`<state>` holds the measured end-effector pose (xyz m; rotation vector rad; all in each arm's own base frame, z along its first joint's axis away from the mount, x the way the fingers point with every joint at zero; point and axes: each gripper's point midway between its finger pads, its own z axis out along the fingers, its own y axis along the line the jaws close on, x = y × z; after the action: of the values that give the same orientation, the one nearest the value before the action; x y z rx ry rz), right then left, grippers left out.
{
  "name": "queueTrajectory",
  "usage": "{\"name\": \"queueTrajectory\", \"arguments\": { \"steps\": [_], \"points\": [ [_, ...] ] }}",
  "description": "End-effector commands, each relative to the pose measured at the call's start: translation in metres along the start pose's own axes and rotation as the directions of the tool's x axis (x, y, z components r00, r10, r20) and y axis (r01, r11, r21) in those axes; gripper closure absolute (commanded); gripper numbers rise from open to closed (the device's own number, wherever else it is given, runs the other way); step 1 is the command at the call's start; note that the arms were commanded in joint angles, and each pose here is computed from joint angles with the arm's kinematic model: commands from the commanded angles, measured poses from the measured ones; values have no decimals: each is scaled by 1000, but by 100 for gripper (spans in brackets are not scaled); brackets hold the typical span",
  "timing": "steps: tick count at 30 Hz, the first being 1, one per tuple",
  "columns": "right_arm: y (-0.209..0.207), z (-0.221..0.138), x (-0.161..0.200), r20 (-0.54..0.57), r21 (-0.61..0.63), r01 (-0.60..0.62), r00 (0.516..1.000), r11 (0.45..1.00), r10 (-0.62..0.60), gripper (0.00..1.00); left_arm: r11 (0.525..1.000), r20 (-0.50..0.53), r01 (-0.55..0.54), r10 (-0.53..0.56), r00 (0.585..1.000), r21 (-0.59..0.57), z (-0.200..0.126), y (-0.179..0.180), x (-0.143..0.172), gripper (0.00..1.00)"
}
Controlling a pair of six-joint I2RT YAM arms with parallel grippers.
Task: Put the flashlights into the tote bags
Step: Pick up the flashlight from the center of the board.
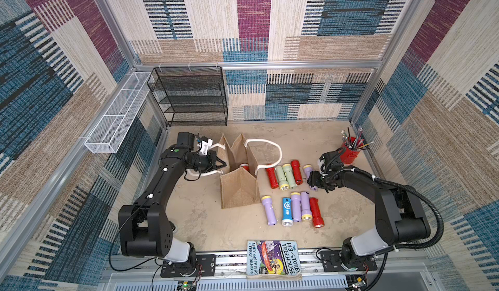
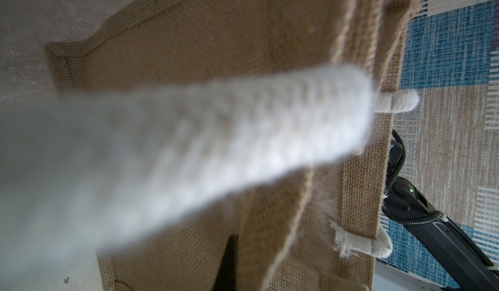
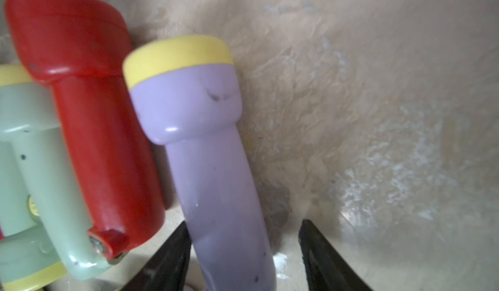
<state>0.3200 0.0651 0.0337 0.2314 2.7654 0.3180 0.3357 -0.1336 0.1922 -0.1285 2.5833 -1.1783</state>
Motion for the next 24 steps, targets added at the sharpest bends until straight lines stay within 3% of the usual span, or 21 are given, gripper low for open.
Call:
{"name": "queueTrajectory", "arguments": {
  "steps": [1, 13, 24],
  "points": [
    [-10, 3, 2, -9, 65, 10, 1000, 998, -10, 35, 1000, -11, -12, 12, 1000, 14, -1, -2, 3, 96],
    [-12, 17, 5, -76, 141, 89, 994, 986, -79, 46, 1000, -12, -13, 13, 1000, 9, -1, -2, 4, 96],
    [-5, 16, 24, -102, 116, 69, 993, 991, -57, 52, 1000, -12, -17, 17, 1000, 14, -2, -3, 3, 96]
  ]
}}
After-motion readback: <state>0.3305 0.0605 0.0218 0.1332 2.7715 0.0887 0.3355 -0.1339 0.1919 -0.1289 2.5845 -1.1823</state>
